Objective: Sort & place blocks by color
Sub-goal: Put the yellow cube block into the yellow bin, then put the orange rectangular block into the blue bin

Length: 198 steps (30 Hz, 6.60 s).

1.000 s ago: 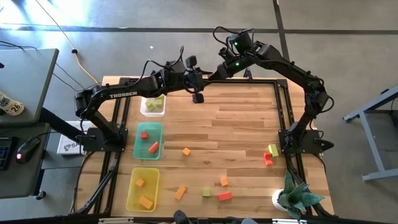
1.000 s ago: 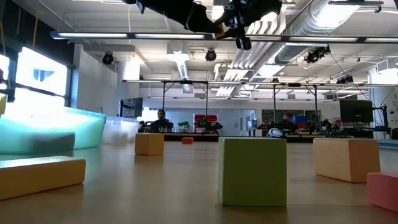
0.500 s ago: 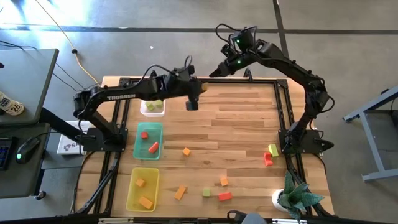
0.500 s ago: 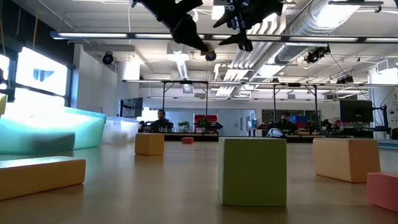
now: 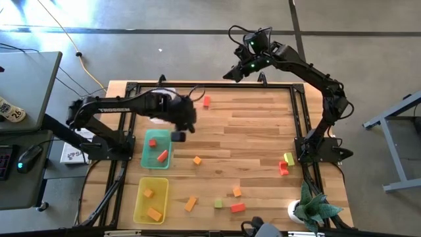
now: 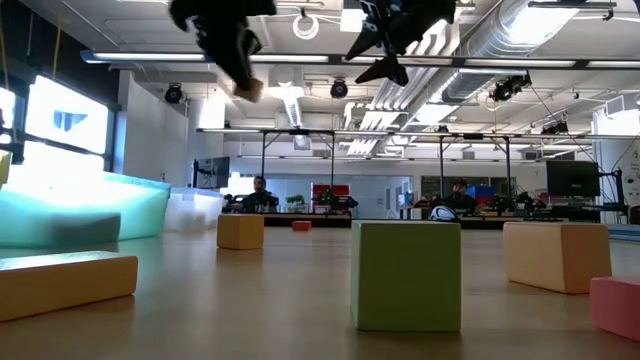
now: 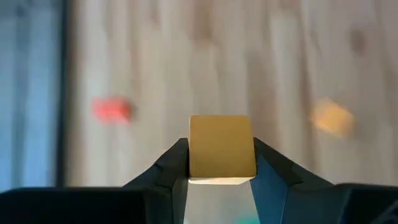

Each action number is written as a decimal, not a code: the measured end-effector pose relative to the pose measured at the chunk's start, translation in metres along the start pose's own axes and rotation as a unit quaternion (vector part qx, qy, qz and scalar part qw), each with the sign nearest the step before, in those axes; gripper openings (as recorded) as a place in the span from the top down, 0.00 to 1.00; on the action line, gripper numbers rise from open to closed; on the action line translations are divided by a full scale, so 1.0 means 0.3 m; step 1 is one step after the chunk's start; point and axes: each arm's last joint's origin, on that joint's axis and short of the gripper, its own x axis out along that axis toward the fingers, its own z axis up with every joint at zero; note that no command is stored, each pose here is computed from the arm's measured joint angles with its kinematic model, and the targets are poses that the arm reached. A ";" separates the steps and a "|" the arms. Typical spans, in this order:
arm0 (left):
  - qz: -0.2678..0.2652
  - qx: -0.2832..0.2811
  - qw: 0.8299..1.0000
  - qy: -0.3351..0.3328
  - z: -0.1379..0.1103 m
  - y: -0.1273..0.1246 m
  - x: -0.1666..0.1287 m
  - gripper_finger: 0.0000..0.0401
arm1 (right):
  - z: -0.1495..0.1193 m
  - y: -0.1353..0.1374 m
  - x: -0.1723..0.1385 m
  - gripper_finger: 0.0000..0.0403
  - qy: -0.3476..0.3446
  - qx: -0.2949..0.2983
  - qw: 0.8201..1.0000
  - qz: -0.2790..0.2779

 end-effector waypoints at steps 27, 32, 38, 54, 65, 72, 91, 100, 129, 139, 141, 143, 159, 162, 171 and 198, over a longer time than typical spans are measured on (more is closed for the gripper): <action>-0.231 -0.160 0.944 0.176 -0.203 -0.676 -0.117 0.72 | 0.004 -0.009 -0.001 0.41 -0.011 -0.085 0.995 -0.053; -0.236 -0.198 0.935 0.178 -0.241 -0.728 -0.081 0.72 | 0.004 -0.009 -0.001 0.41 -0.011 -0.086 0.995 -0.053; -0.230 -0.227 0.923 0.210 -0.272 -0.733 -0.048 0.67 | 0.003 -0.009 -0.002 0.41 -0.010 -0.086 0.995 -0.053; -0.228 -0.227 0.924 0.208 -0.257 -0.699 -0.028 0.50 | -0.053 -0.015 -0.003 0.41 0.072 -0.063 0.993 -0.061; -0.176 -0.160 0.963 0.126 -0.214 -0.604 0.006 0.51 | -0.164 0.081 0.026 0.41 0.207 -0.065 0.975 -0.044; -0.129 -0.095 0.983 0.090 -0.194 -0.543 0.033 0.51 | -0.214 0.193 0.069 0.41 0.233 -0.057 0.970 -0.024; -0.093 -0.055 0.992 0.059 -0.171 -0.493 0.054 0.51 | -0.498 0.568 0.105 0.41 0.368 -0.133 0.920 0.007; -0.094 -0.041 0.993 0.058 -0.171 -0.493 0.054 0.51 | -0.665 0.737 0.092 0.41 0.383 -0.216 0.898 0.005; -0.095 -0.029 0.993 0.057 -0.172 -0.493 0.054 0.51 | -1.153 0.996 0.306 0.41 0.378 -0.365 0.851 0.000; -0.095 -0.029 0.993 0.057 -0.172 -0.493 0.054 0.51 | -1.276 0.983 0.397 0.41 0.428 -0.365 0.827 -0.017; -0.095 -0.029 0.993 0.057 -0.171 -0.493 0.054 0.51 | -1.289 0.977 0.413 0.41 0.431 -0.367 0.824 -0.022; -0.095 -0.029 0.993 0.057 -0.171 -0.493 0.054 0.51 | -1.306 0.969 0.436 0.41 0.433 -0.368 0.822 -0.029; -0.095 -0.029 0.993 0.057 -0.171 -0.493 0.054 0.51 | -1.393 0.929 0.533 0.41 0.456 -0.354 0.814 -0.064; -0.095 -0.029 0.993 0.057 -0.171 -0.493 0.054 0.51 | -1.403 0.917 0.541 0.41 0.453 -0.345 0.819 -0.073; -0.095 -0.029 0.993 0.057 -0.172 -0.494 0.054 0.51 | -1.435 0.872 0.550 0.43 0.471 -0.319 0.818 -0.092; -0.091 -0.082 0.991 0.061 -0.167 -0.478 0.060 0.51 | -1.283 0.939 0.554 0.78 0.432 -0.327 0.837 -0.080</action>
